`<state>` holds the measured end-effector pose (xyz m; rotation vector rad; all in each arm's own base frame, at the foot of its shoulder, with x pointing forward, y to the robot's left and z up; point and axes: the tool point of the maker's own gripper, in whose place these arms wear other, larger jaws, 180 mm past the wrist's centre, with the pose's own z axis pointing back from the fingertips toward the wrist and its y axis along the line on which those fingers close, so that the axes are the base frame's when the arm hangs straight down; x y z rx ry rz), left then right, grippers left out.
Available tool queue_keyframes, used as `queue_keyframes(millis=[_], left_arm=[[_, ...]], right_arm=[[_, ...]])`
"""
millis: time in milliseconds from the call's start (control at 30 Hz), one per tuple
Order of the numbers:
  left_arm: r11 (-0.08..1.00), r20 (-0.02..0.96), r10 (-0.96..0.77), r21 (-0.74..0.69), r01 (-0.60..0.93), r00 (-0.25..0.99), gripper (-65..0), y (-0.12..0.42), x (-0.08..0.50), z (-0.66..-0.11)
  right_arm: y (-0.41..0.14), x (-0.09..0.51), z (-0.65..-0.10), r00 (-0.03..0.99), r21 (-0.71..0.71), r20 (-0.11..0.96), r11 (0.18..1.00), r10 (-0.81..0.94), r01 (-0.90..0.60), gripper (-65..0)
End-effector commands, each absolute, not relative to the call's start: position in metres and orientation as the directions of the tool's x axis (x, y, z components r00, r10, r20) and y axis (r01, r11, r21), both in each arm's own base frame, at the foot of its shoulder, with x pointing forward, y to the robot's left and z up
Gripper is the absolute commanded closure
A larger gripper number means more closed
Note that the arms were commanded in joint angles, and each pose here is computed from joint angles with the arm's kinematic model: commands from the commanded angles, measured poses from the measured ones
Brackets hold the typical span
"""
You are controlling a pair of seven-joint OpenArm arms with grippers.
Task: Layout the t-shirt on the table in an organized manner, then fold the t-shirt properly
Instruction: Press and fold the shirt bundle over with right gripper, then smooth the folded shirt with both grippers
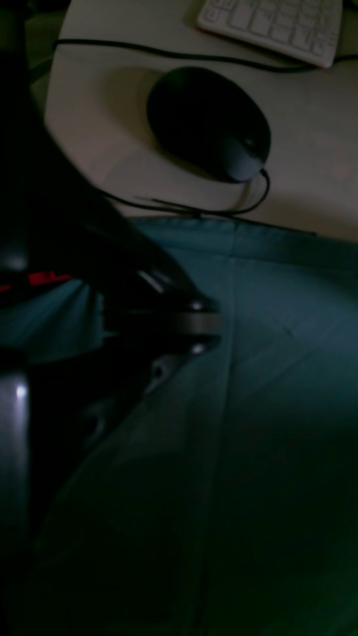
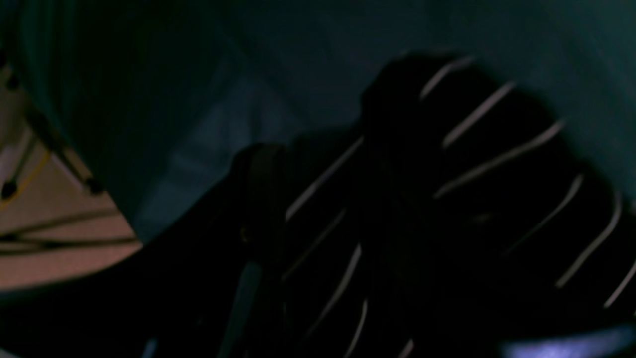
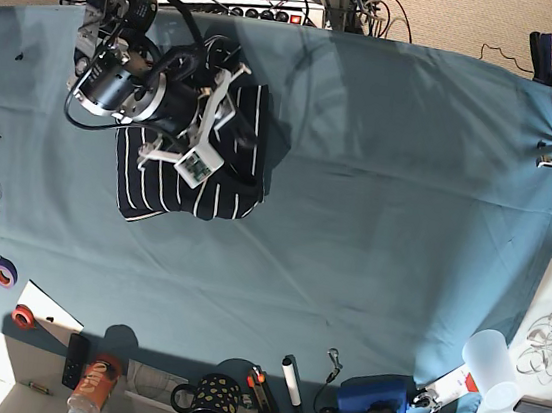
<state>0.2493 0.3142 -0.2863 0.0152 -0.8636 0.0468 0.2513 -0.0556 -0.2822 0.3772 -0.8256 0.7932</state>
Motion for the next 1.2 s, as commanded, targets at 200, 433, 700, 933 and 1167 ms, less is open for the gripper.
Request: queue_keyframes(millis=[200,433,700,933,1167], left_arm=[[0.999,0.809,0.049,-0.053,-0.011,0.586,0.0,0.305,0.259,-0.270],[0.959,0.842,0.133,-0.241,0.146,0.522,0.0,0.247,0.263,-0.269],[0.857,0.818,0.066,-0.340,0.387,0.571,0.0,0.141,0.271,-0.289],[0.747,0.826,-0.104,-0.303,0.591,0.554,0.0,0.059,0.271,-0.296],[0.661,0.863,-0.207,-0.224,0.716,0.461,0.0,0.010,0.273,-0.287]], right_arm=[[-0.057,0.281,-0.243,0.280,-0.120,0.854,0.689,0.439,-0.714,-13.1],[-0.154,0.313,-0.237,0.398,-0.239,0.829,0.892,0.394,-0.385,0.0],[-0.193,0.282,-0.286,0.592,0.011,0.770,0.923,0.238,-0.385,0.0],[-0.159,0.263,-0.311,0.630,0.194,0.743,0.830,0.224,-0.523,0.0],[-0.128,0.253,-0.366,0.721,0.309,0.646,0.778,0.251,-0.547,0.0]])
